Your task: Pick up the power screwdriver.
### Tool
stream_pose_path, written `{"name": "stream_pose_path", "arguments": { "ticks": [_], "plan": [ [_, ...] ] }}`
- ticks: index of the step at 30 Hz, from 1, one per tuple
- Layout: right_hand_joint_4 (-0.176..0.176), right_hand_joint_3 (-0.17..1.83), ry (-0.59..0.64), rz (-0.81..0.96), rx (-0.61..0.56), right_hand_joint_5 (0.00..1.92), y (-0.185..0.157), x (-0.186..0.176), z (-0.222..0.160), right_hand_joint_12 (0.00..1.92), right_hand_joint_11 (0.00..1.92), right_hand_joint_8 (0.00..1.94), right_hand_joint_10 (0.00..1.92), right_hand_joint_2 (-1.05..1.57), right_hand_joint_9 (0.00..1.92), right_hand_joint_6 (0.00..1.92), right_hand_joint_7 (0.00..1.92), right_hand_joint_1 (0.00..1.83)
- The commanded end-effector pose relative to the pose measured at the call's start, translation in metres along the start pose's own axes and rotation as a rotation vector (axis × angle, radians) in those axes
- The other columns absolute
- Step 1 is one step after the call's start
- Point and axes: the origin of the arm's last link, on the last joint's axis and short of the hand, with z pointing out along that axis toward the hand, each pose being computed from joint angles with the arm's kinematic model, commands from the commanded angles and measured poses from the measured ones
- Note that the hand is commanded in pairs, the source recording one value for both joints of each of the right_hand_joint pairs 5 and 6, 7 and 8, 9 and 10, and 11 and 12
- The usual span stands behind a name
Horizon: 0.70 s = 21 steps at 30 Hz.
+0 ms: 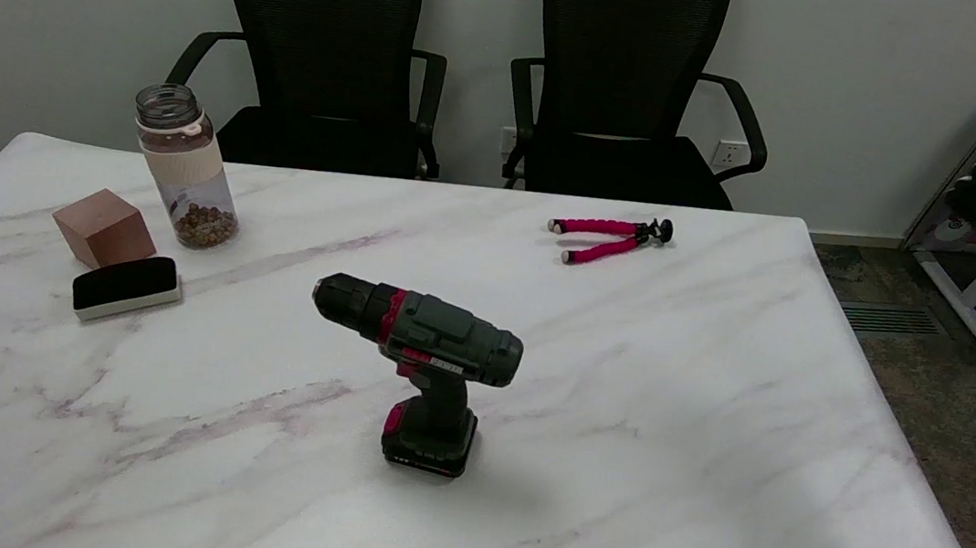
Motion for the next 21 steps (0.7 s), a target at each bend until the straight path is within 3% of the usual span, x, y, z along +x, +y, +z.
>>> {"name": "stream_pose_path", "arguments": {
  "ticks": [1,9,16,21],
  "plan": [
    [-0.061,0.91,-0.271,0.098,-0.254,0.33,0.068,-0.085,0.013,0.36,0.36,0.33,0.39,-0.16,0.39,0.33,0.33,0.92],
    [-0.043,0.85,-0.3,0.263,-0.287,0.31,0.09,-0.16,-0.002,0.36,0.36,0.31,0.38,-0.2,0.38,0.31,0.31,0.92],
    [-0.061,0.76,-0.38,0.29,-0.328,0.33,0.092,-0.215,-0.013,0.41,0.41,0.33,0.42,-0.16,0.42,0.33,0.33,0.92],
    [-0.025,0.8,-0.36,0.347,-0.361,0.34,0.1,-0.248,-0.027,0.38,0.38,0.34,0.42,-0.17,0.42,0.34,0.34,0.92]
  ]
}}
